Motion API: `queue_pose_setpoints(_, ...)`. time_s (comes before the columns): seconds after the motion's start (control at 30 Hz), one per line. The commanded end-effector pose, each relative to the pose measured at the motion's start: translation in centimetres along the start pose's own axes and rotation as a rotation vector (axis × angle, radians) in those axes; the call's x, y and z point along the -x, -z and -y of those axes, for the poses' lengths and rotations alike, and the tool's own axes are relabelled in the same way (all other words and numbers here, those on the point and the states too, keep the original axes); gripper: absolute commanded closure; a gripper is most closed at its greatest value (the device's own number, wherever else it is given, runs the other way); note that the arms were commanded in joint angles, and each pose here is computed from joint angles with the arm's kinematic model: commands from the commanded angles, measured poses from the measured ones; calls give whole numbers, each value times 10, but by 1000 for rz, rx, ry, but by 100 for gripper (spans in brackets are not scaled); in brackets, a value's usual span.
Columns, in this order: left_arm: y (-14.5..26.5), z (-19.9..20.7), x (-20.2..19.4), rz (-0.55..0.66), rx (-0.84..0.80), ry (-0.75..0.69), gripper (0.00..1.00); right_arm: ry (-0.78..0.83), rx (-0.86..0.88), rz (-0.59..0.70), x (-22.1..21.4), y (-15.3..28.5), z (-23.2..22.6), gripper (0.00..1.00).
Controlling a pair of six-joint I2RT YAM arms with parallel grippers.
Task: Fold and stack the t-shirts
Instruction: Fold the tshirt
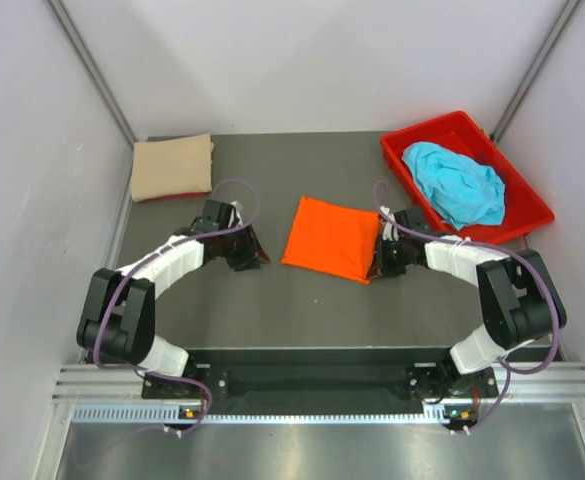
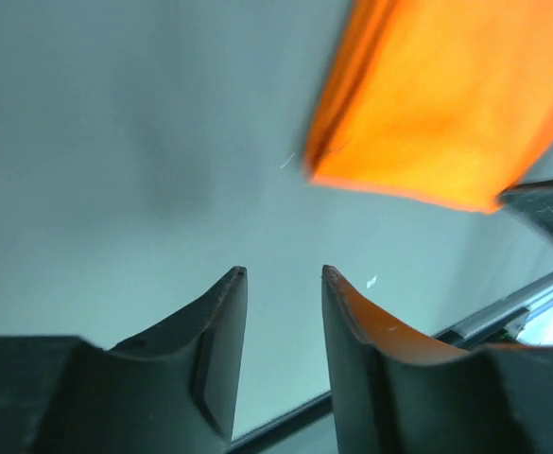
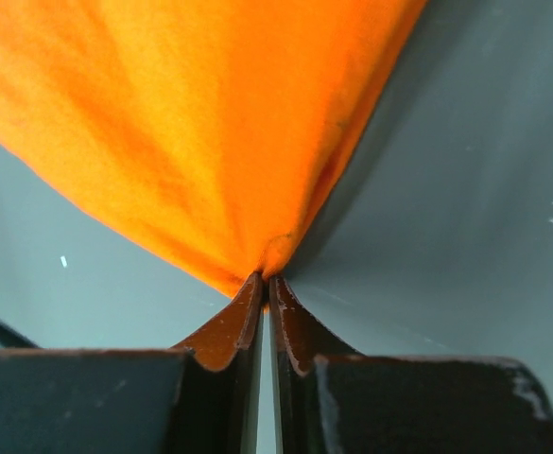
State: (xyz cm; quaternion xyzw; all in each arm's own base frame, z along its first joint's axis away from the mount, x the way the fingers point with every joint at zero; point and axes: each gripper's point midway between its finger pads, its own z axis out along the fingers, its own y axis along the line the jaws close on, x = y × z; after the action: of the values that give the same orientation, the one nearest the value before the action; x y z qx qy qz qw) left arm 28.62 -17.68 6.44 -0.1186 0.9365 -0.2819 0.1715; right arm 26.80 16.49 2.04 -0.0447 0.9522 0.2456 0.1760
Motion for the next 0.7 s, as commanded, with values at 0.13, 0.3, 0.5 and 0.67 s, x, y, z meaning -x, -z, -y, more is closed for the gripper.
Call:
queue_pose_setpoints(0.13,6,74,105,138,-160,-199,53,-43,-178,-6,-5,6,37,97)
queue_pose_setpoints(0.3,-16,100,132,135,-274,-229,50,-100,-256,20,3,17,62,97)
queue_pose_setpoints(0.5,-48,103,135,106,-339,-248,47,-144,-287,58,20,29,77,97)
queue_pose_setpoints(0.67,-79,95,130,62,-329,-240,44,-145,-282,55,29,28,78,93)
